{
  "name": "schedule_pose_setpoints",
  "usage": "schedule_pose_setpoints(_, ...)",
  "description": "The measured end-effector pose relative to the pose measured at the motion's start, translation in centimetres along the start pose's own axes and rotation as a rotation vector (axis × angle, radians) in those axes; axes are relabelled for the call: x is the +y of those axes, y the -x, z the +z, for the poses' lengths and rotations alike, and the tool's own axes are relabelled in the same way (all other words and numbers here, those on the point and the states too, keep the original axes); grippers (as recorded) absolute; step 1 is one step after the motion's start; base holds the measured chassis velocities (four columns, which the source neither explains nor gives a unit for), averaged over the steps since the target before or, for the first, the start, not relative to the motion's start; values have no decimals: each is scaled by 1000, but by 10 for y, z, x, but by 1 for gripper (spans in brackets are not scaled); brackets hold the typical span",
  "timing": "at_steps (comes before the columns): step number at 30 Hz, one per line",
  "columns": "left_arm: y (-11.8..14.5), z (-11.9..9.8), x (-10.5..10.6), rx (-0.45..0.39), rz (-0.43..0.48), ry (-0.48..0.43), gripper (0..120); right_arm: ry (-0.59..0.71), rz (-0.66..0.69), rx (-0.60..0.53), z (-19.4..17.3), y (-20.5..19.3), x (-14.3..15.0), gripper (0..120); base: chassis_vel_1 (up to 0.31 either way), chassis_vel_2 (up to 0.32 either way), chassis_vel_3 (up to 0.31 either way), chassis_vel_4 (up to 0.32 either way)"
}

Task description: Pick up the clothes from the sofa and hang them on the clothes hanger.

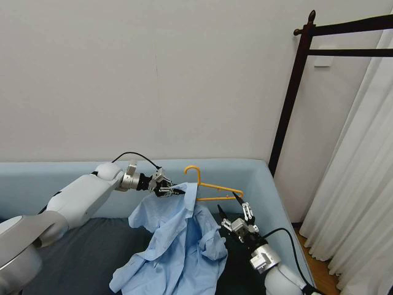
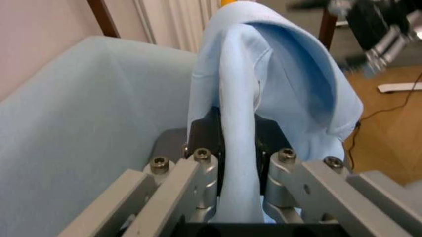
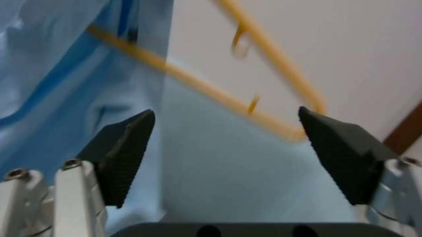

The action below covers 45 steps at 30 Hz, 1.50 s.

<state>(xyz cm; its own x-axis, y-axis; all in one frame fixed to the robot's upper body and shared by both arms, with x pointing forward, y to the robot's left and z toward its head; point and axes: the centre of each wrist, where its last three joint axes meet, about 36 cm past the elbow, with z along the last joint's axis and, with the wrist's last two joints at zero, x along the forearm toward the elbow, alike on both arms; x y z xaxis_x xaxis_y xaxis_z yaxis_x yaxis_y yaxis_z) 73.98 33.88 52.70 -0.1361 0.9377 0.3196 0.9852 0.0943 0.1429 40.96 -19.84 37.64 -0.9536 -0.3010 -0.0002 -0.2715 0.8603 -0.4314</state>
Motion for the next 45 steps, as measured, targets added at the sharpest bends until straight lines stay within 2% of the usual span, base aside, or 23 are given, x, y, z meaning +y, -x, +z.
schedule_pose_setpoints(1, 0, -1, 0, -7, -8, 1, 7, 58, -8, 62, -6, -4, 6, 94, 0, 0, 0, 0)
schedule_pose_setpoints(2, 0, -1, 0, -7, -8, 1, 7, 58, -8, 62, -6, -4, 6, 94, 0, 0, 0, 0)
schedule_pose_setpoints(3, 0, -2, -1, -21, -27, 3, 7, 129, -11, 141, -14, -6, 13, 98, 0, 0, 0, 0)
schedule_pose_setpoints(5, 1, -6, -2, -42, -65, 9, 7, 196, -18, 212, -23, -7, 22, 100, 0, 0, 0, 0)
schedule_pose_setpoints(6, 1, -6, -2, -42, -65, 9, 7, 196, -18, 212, -23, -7, 22, 100, 0, 0, 0, 0)
schedule_pose_setpoints(10, 8, -14, -9, -106, -190, 2, 7, 300, -58, 253, -43, -10, 31, 100, 0, 0, 0, 0)
schedule_pose_setpoints(17, 11, -24, -19, -155, -265, -27, 7, 396, -107, 294, -46, -17, 50, 100, 0, 0, 0, 0)
schedule_pose_setpoints(19, 10, -25, -25, -162, -279, -35, 7, 481, -109, 314, -52, -11, 57, 100, 0, 0, 0, 0)
schedule_pose_setpoints(21, 10, -27, -33, -173, -278, -41, 7, 575, -107, 313, -58, 1, 62, 100, 0, 0, 0, 0)
schedule_pose_setpoints(24, 9, -28, -42, -185, -266, -50, 7, 608, -86, 297, -57, 13, 66, 100, 0, 0, 0, 0)
schedule_pose_setpoints(34, -4, -31, -63, -243, -211, -71, 7, 686, 26, 363, -38, 47, 66, 100, 0, 0, 0, 0)
schedule_pose_setpoints(45, 2, -34, -77, -257, -180, -69, 7, 754, 140, 415, -41, 70, 63, 100, 0, 0, 0, 0)
